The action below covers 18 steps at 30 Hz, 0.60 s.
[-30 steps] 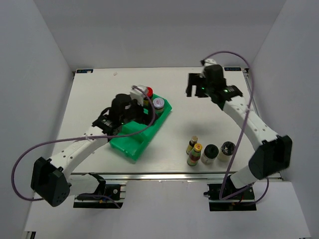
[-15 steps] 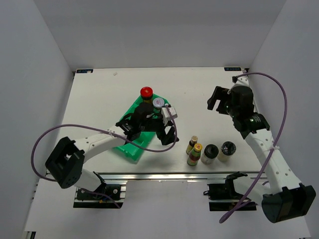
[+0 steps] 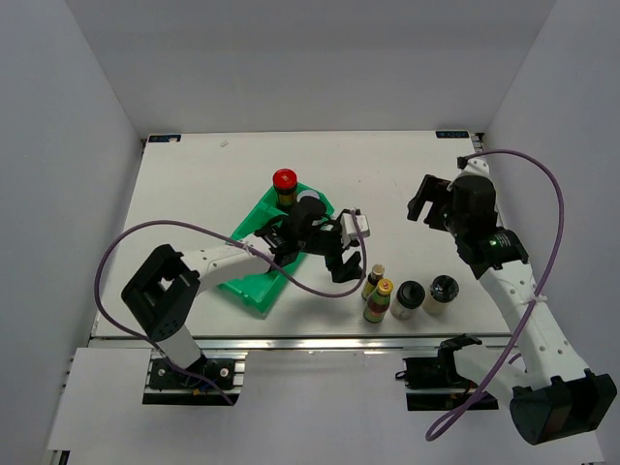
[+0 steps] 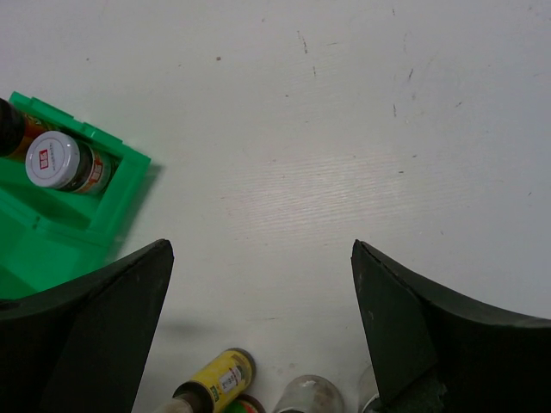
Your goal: Organize the condiment bottles
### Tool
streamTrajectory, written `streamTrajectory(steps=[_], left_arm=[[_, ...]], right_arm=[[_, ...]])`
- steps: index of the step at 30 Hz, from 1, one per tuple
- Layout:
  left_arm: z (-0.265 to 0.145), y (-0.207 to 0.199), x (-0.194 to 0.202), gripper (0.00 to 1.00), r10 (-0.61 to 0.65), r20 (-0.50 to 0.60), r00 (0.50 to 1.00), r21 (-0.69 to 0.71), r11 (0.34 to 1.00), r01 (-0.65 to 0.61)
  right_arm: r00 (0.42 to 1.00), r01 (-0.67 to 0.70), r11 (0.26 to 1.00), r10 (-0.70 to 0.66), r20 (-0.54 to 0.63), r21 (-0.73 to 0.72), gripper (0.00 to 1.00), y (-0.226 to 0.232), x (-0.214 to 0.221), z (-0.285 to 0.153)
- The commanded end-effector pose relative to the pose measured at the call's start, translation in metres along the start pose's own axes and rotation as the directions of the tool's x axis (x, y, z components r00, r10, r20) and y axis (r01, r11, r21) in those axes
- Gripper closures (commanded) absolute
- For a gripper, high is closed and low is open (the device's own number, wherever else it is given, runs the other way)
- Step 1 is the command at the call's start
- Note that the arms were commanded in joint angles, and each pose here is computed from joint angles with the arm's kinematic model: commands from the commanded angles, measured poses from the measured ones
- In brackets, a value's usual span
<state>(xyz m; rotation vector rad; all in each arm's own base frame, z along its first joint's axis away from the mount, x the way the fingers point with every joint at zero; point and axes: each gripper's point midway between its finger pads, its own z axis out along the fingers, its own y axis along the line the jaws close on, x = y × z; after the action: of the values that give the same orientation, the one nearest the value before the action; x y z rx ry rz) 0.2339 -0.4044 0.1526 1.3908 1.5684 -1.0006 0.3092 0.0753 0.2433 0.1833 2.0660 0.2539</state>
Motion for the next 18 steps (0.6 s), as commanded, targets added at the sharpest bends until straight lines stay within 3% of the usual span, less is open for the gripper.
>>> streamTrajectory(steps=[1, 18], left_arm=[[0.007, -0.021, -0.015, 0.02, 0.101, 0.023, 0.995, 0.098, 0.990, -0.103], [0.042, -0.023, -0.023, 0.02, 0.142, 0.044, 0.989, 0.154, 0.977, -0.147]], right_arm=[[0.999, -0.012, 1.000, 0.012, 0.036, 0.019, 0.11, -0.005, -0.005, -0.006], [0.996, 0.012, 1.000, -0.012, 0.090, -0.006, 0.11, -0.008, -0.004, -0.022]])
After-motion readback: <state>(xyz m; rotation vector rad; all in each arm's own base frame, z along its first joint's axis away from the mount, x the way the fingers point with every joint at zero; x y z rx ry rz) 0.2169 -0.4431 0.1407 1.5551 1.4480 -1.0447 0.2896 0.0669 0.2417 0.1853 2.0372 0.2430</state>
